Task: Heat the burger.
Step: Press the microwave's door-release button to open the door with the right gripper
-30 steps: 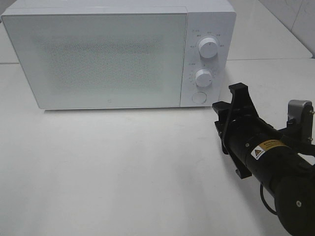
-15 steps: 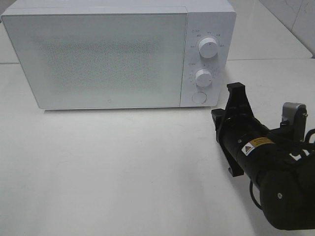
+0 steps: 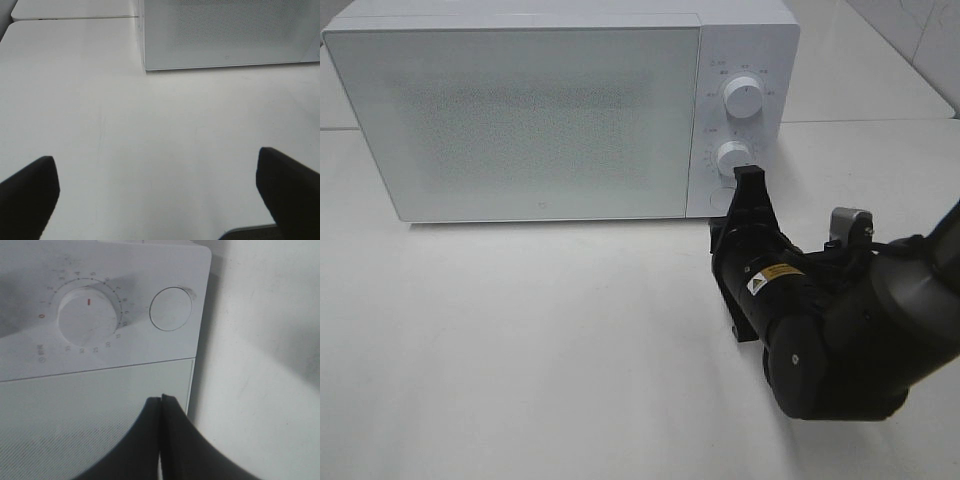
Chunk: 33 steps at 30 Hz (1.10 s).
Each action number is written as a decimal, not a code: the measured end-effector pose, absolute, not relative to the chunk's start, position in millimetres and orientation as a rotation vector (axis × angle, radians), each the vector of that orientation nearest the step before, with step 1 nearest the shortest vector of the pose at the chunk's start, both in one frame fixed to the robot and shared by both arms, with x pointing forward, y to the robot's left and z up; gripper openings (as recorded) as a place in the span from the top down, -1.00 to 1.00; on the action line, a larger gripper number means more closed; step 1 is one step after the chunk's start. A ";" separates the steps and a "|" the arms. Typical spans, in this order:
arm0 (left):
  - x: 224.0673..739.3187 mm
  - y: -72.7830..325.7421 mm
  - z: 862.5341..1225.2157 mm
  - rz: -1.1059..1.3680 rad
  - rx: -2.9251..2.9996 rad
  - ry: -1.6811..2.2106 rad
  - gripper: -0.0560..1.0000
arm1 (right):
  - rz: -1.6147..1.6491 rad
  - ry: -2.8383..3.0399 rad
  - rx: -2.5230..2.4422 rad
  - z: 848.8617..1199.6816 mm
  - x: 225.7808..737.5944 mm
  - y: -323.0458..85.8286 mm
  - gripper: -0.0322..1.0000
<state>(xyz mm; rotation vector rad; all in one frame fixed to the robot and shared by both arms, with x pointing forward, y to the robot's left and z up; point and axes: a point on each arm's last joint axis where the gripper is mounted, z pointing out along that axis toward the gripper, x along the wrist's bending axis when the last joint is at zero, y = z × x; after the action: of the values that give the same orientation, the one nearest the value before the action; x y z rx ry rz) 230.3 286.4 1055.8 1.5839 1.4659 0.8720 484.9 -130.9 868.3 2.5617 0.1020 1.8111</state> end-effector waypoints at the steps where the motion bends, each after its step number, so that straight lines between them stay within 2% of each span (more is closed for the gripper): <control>1: 230.3 286.4 1055.8 0.872 1.584 1.466 -0.99 | 1.787 0.071 2.583 865.7 493.0 -130.0 0.94; 17: 230.3 286.4 1055.8 0.872 1.584 1.466 -0.99 | 1.710 -0.076 2.615 852.8 543.6 -134.0 0.94; 33: 230.3 286.4 1055.8 0.872 1.584 1.466 -0.99 | 1.713 -0.104 2.580 848.8 564.0 -141.6 0.94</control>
<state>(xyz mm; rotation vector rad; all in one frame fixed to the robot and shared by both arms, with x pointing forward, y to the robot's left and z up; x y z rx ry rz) 230.3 286.4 1055.8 1.5839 1.4659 0.8720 564.0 -141.6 848.8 2.5798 -0.1044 1.7128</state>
